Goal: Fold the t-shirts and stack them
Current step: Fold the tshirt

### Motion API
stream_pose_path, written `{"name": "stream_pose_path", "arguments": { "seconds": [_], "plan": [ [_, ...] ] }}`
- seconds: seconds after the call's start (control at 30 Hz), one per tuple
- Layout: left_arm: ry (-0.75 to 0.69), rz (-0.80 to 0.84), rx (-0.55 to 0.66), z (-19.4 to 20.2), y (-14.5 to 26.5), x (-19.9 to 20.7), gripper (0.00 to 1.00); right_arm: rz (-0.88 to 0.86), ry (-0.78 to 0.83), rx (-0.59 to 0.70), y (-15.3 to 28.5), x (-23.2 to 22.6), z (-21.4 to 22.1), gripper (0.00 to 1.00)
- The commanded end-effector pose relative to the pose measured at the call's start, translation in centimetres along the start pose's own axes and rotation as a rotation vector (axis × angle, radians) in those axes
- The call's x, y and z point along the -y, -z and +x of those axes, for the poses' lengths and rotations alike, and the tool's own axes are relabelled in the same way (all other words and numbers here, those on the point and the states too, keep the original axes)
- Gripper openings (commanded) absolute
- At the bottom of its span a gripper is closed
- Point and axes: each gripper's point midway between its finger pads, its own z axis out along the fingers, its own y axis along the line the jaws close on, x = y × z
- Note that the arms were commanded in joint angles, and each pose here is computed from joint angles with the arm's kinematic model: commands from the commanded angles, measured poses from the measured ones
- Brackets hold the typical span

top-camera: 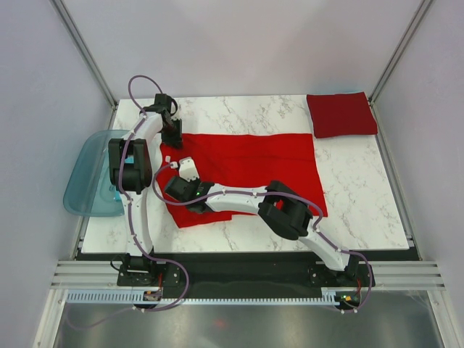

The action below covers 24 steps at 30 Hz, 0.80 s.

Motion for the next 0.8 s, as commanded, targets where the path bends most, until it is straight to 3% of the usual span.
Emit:
{"name": "stream_pose_path", "arguments": {
  "seconds": [0.0, 0.13, 0.2, 0.3, 0.57, 0.77],
  "plan": [
    [0.013, -0.025, -0.027, 0.6, -2.0, -1.2, 0.32, -0.002, 0.005, 0.035, 1.8, 0.1, -2.2, 0.0],
    [0.01, -0.027, -0.021, 0.5, -1.7, -1.2, 0.32, -0.04, 0.032, 0.013, 1.8, -0.6, -2.0, 0.01],
    [0.006, -0.027, -0.008, 0.1, -1.2, -1.1, 0.32, -0.052, 0.035, 0.005, 2.0, -0.8, -2.0, 0.17],
    [0.0, -0.018, 0.024, -0.7, 0.5, -0.8, 0.33, -0.092, 0.017, -0.01, 2.6, -0.2, -3.3, 0.27],
    [0.005, 0.03, 0.169, -2.8, 8.6, 1.0, 0.35, -0.235, -0.111, -0.044, 4.0, 4.8, -6.8, 0.33],
    [0.059, 0.33, 0.065, 3.5, 10.5, 6.1, 0.38, -0.418, -0.161, -0.08, 4.1, 8.7, -8.2, 0.38]
  ]
}}
